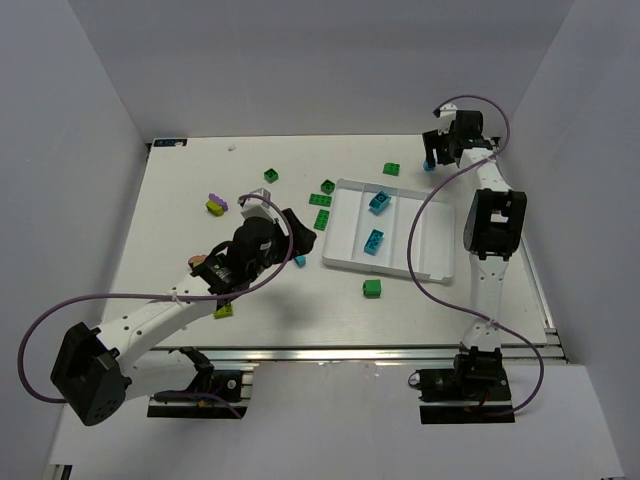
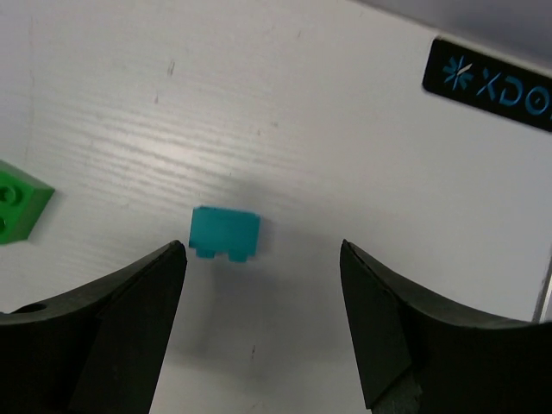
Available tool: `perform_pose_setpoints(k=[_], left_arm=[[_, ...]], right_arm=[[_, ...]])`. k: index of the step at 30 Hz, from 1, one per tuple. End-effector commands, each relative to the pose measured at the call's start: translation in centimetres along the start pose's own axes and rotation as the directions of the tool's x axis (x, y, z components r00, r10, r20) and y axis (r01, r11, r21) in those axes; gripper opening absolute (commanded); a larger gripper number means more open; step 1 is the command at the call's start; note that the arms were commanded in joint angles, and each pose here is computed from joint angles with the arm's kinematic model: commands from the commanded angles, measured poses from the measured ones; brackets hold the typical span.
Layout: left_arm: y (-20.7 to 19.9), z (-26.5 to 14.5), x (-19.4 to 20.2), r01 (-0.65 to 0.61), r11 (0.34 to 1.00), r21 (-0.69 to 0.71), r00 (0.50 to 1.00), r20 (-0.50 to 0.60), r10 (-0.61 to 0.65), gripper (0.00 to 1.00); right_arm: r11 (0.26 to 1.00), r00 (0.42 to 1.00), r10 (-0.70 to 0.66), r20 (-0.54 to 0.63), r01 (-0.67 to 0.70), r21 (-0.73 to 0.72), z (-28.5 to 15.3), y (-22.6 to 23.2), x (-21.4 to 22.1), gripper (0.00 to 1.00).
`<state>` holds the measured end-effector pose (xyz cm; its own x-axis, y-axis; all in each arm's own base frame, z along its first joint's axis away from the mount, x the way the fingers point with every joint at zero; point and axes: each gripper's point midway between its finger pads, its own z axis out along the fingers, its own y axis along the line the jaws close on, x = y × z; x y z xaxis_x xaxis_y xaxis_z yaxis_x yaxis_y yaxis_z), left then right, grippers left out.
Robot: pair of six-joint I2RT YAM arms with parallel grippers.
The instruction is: Sort the legos into containers by color
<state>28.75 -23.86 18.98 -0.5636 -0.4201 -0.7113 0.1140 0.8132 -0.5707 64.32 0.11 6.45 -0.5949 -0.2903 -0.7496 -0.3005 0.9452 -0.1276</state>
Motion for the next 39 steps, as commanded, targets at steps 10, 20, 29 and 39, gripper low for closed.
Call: perform_pose_setpoints(k=[10, 20, 29, 39], left_arm=[[0.3, -0.6, -2.0, 0.044, 0.998, -0.047, 0.997, 0.069, -0.040, 0.91], [0.9, -0.3, -1.7, 0.039, 0.996, -0.080, 0.998, 0.062, -0.034, 0.91], [1.6, -0.7, -2.1, 0.053, 0.993, -0.104, 0.995, 0.090, -0.043, 0.91], [4.0, -0.9, -2.5, 0.061, 0.971, -0.231, 0.992, 0.122, -0.034, 0.73]], right_arm=[[1.000, 0.994, -0.004, 0.105, 0.002, 0.019, 2.0, 0.0, -2.6, 0.71], [1.000, 0.996, 0.002, 0.090, -0.001, -0.005, 3.0, 0.6, -1.5, 0.58], [0.998, 0.995, -0.011, 0.104, 0.018, -0.068, 2.7, 1.6, -1.9, 0.29], [0.887, 0.947, -0.094, 0.307, 0.220, -0.406, -12.0, 8.8, -6.7, 0.00]])
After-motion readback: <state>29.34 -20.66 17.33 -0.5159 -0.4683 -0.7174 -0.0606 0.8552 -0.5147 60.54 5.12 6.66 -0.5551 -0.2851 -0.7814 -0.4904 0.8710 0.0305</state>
